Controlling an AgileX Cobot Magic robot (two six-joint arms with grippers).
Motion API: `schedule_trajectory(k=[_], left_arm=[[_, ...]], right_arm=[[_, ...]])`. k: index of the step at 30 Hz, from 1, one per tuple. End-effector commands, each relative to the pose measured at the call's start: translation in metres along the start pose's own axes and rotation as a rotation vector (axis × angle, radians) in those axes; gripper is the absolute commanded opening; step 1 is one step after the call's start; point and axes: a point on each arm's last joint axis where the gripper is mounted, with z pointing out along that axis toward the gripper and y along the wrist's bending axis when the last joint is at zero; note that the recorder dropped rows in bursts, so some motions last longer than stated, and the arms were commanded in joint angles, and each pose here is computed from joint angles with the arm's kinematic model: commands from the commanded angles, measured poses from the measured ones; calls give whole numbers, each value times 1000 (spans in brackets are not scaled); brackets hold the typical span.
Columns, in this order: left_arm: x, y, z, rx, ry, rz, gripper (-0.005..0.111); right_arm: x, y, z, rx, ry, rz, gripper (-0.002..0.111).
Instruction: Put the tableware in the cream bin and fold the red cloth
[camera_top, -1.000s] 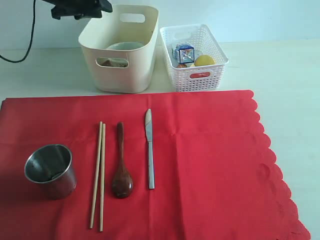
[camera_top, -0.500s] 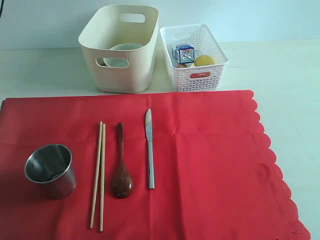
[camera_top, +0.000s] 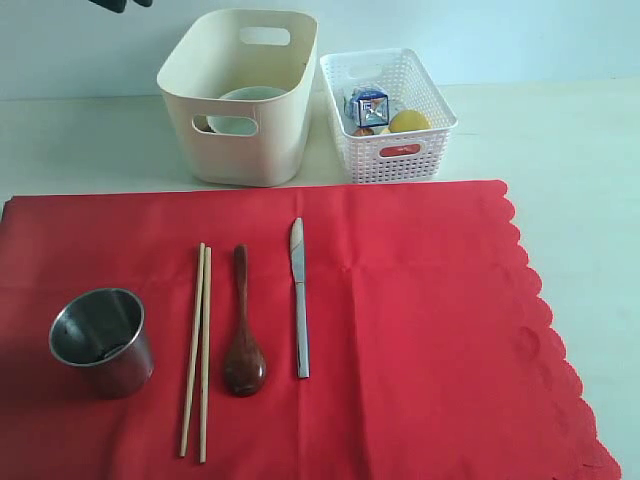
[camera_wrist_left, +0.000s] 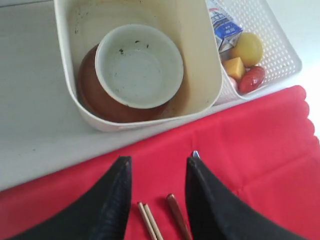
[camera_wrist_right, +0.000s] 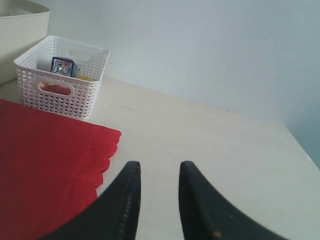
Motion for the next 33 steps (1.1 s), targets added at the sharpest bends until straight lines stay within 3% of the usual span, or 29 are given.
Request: schedule_trajectory(k=[1,18,27,33], left_arm=[[16,-1,-10,-26,30,-6,36],[92,12,0,-58,261,-73,36],[135,17,6,-80,384,-28,36],[172,21,23,-35,494,-17,36]], right_arm=[[-1,-1,0,13,-17,-2,27],[0,-1,0,12,-15,-2,27],[1,0,0,11,-18,-2,27],[1,0,0,11,-18,-2,27]])
